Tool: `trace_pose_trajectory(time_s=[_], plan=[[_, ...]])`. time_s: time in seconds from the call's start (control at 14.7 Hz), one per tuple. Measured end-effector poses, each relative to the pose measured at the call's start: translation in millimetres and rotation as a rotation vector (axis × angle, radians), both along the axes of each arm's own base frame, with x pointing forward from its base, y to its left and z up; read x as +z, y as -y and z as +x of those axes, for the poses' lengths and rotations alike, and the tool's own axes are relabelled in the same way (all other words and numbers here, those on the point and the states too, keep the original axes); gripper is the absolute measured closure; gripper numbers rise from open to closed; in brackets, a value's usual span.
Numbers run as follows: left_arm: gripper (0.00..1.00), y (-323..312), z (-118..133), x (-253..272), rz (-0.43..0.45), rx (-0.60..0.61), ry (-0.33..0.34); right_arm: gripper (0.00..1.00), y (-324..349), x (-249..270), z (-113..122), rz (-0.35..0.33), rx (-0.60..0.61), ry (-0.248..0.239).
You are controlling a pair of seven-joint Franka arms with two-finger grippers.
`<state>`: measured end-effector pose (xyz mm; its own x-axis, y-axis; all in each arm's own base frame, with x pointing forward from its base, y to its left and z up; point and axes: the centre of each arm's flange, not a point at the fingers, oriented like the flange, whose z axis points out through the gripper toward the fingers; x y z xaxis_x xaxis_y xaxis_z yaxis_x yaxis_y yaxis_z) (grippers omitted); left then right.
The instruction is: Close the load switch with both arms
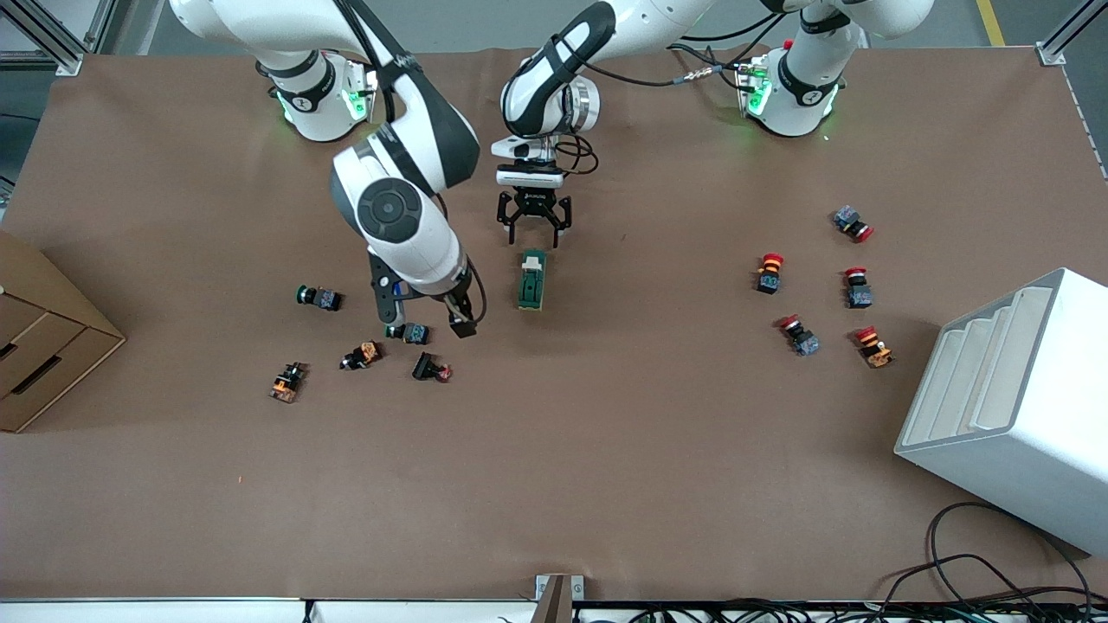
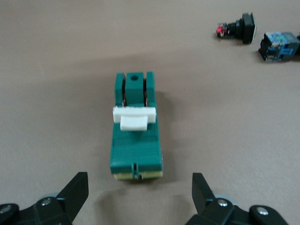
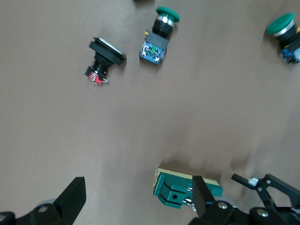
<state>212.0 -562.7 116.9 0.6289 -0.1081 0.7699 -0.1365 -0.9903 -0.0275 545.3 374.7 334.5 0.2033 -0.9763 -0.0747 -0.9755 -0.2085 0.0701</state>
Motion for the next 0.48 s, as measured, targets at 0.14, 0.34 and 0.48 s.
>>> trace_pose_trajectory(time_s=[0.14,0.34,0.48], plan=[[0.02,-2,3,-5,-0.022,-0.011,0.029,0.0,-16,-23,-8,-0.004,0.017,-0.007],[0.02,-5,4,-15,-0.031,-0.015,0.039,0.0,-50,-47,-30,-0.005,0.126,-0.005],[0.02,-5,6,-21,-0.026,-0.019,0.049,0.0,-63,-58,-39,0.0,0.198,0.001]])
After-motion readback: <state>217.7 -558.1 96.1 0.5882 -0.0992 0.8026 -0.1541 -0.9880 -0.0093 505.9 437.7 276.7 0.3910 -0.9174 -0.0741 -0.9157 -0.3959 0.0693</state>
